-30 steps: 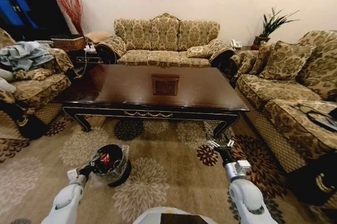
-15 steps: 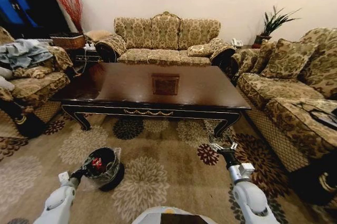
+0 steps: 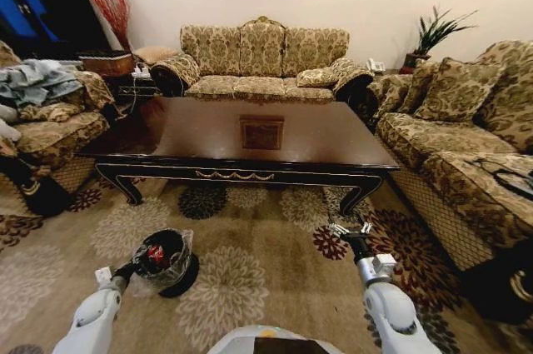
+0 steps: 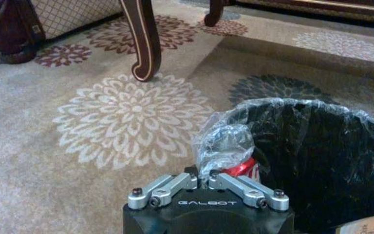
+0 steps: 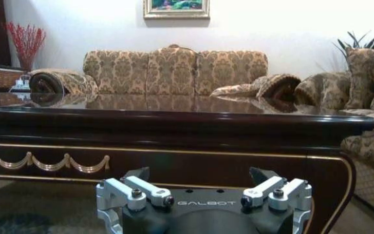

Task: Move to the front of the table and place the trash on the table into the trash bin.

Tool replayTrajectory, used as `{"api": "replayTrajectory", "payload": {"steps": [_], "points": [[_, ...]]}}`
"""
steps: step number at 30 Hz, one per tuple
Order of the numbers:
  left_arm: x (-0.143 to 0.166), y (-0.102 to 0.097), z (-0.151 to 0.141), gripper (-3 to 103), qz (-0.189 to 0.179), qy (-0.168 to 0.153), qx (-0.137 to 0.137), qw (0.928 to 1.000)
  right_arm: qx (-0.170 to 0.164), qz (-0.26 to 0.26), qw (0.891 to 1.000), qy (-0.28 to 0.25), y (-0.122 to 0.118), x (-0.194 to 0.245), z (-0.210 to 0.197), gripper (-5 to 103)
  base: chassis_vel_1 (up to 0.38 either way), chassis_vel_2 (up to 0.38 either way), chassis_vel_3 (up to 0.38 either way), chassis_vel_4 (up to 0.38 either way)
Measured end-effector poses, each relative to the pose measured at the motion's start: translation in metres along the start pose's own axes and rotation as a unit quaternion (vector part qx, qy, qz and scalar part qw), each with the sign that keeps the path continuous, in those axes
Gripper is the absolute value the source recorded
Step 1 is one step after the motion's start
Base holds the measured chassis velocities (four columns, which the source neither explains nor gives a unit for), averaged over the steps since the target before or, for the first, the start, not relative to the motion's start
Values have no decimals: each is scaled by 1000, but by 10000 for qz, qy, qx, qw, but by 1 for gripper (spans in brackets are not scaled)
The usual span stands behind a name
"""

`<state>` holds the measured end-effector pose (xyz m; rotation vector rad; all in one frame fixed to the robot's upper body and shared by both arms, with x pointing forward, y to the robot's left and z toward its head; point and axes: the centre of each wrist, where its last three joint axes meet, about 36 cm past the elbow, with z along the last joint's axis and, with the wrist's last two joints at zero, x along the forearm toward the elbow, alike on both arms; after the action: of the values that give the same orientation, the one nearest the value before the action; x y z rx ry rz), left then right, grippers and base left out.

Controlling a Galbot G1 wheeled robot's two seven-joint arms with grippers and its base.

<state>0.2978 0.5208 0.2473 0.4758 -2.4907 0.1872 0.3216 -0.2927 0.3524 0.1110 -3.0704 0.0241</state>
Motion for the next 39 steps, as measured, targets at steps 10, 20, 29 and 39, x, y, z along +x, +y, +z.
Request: {"api": "replayTrajectory", "payload": {"steps": [10,20,29,39], "points": [[3,1,13,10,-60,-144,-19,9999,38,-34,10000,-78,-1,-2,4,100,58,51,-48,-40],[12,3,11,53,-35,-397,-294,9988,-16,-127,9999,-38,7,-2,10,100,0,0,0,0],[22,-15,-16,86,73,-836,-612,9946,-12,-201,9998,85,14,-3,22,100,0,0,0,0],[47,-9,-34,100,105,-909,-575,9941,16,-231,9997,4,15,-11,9,100,0,0,0,0]]}}
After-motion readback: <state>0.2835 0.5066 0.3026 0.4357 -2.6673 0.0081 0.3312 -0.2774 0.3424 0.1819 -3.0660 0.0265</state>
